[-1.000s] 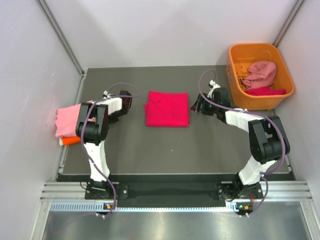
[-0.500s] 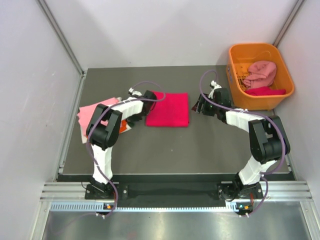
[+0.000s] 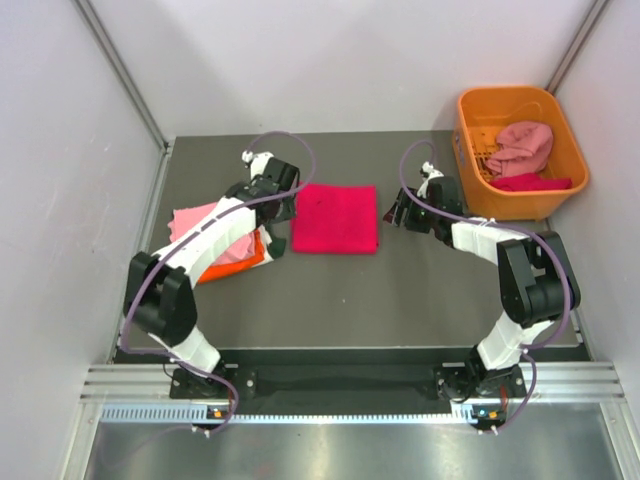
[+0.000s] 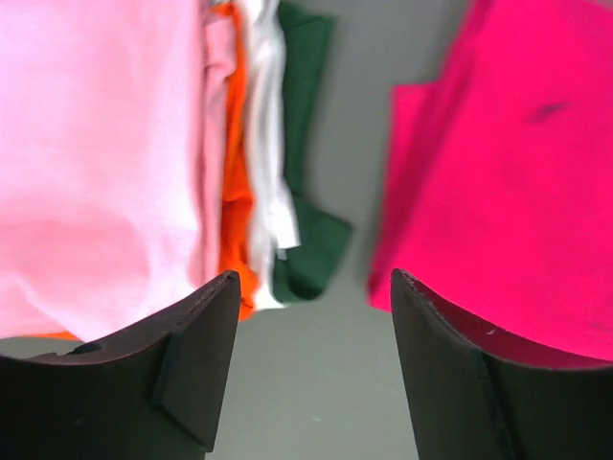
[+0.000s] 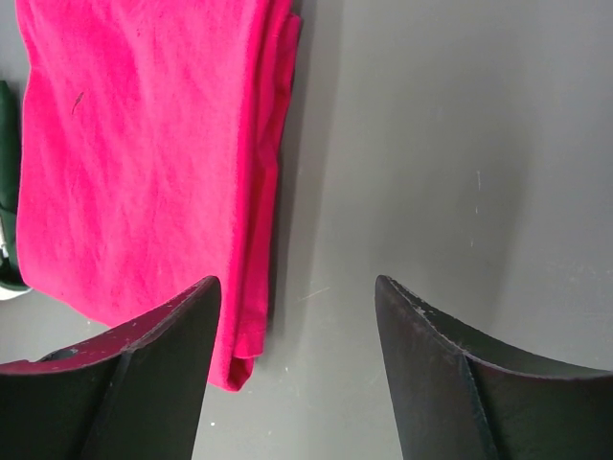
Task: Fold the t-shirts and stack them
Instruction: Fold the tshirt
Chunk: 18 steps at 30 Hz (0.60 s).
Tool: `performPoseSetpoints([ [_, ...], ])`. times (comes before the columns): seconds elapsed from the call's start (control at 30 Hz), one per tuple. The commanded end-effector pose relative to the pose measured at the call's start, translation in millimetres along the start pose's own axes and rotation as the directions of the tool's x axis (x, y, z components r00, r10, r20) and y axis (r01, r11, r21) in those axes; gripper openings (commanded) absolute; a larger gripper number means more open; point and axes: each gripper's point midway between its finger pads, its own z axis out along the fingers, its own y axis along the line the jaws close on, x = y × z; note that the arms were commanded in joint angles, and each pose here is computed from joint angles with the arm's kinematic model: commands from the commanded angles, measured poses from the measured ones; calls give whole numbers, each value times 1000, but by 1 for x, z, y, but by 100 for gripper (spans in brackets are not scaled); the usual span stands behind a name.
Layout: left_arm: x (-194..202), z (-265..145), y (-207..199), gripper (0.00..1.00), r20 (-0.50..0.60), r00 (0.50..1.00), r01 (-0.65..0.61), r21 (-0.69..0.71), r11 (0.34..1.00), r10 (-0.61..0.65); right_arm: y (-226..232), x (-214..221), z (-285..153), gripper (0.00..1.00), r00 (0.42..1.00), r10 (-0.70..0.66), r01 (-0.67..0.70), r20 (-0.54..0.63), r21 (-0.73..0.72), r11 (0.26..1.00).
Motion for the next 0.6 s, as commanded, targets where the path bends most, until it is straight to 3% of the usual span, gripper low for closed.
performPoseSetpoints([
  [0.0, -6, -19, -22, 71, 9, 999, 34, 168, 985, -36, 8, -20, -8, 67, 998, -13, 14, 65, -18, 1000],
  [0.17, -15, -12, -35, 71, -6, 998, 66, 301, 951, -67, 12, -21, -10, 70, 998, -17, 19, 62, -36, 999],
  [0.3, -17, 7, -43, 81, -35, 995, 97, 387, 917, -90, 17, -20, -5, 86, 999, -15, 18, 38, -68, 998],
  [0.33, -20, 11, -44, 88, -41, 994, 105, 403, 909, -97, 18, -21, -2, 87, 1000, -16, 18, 27, -71, 997],
  [0.5, -33, 40, -59, 88, -42, 994, 107, 420, 901, -98, 26, -16, 26, 85, 995, 24, -38, -93, -145, 989],
  [0.57, -24, 57, -67, 85, -104, 991, 126, 438, 890, -90, 27, -19, 34, 83, 993, 37, -54, -113, -153, 987],
])
